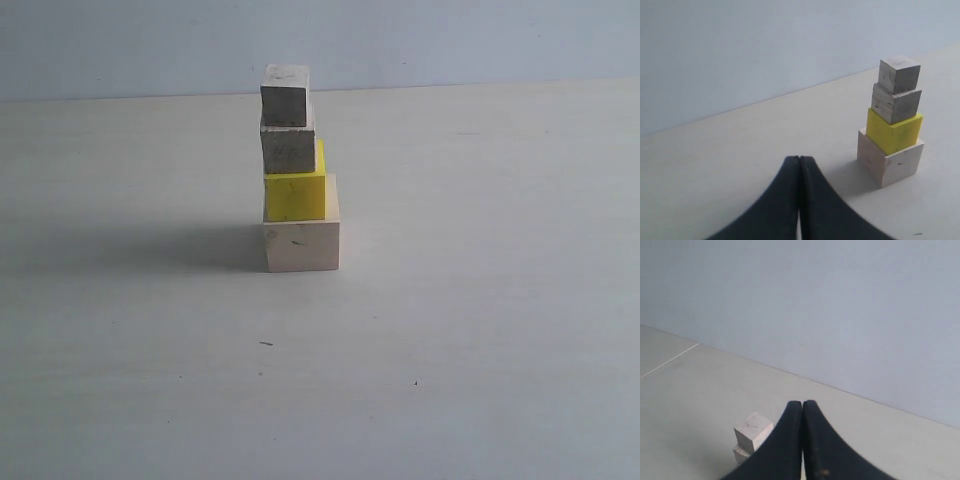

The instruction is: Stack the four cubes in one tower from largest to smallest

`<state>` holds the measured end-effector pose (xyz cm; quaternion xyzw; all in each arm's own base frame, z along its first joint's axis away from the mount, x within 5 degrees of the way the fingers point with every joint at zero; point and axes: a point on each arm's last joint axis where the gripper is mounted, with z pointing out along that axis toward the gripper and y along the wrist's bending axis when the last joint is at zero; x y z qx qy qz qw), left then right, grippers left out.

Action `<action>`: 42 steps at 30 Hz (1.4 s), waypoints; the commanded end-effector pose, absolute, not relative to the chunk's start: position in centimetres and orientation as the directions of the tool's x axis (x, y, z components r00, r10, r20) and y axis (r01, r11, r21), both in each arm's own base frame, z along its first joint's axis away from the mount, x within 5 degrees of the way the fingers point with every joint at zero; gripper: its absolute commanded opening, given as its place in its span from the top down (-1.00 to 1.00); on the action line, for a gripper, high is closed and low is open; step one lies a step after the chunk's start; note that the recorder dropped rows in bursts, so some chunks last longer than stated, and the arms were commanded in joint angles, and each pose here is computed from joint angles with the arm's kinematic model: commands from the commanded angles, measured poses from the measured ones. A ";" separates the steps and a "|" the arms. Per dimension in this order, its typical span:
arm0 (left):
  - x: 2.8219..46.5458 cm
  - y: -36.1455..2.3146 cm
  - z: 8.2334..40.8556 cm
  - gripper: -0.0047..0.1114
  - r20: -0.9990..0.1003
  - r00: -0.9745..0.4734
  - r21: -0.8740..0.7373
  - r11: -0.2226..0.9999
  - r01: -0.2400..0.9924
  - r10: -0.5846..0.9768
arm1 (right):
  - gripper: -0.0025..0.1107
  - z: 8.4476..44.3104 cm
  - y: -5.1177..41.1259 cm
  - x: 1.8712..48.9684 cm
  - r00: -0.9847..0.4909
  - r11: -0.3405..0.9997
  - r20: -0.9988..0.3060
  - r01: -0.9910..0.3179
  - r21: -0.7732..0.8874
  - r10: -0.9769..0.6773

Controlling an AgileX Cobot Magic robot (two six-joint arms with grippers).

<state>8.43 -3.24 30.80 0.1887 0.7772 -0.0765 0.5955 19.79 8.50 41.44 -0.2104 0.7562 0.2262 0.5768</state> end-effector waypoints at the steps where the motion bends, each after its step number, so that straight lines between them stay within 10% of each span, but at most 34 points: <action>1: 8.2 -3.2 31.2 0.92 -0.962 -0.203 0.093 0.917 0.388 0.184 | 0.96 39.8 7.2 17.0 -0.203 0.847 -0.978 -0.527 0.076 -0.039; 34: 8.0 -3.1 31.2 0.92 -0.959 -0.193 0.119 0.916 0.383 0.206 | 0.96 41.7 4.9 5.4 0.100 0.800 -0.995 -0.598 -0.040 0.024; 42: 5.8 -0.4 32.3 0.92 -0.987 -0.104 0.115 0.988 0.103 0.125 | 0.96 41.7 4.9 5.4 0.099 0.800 -0.995 -0.599 -0.041 0.024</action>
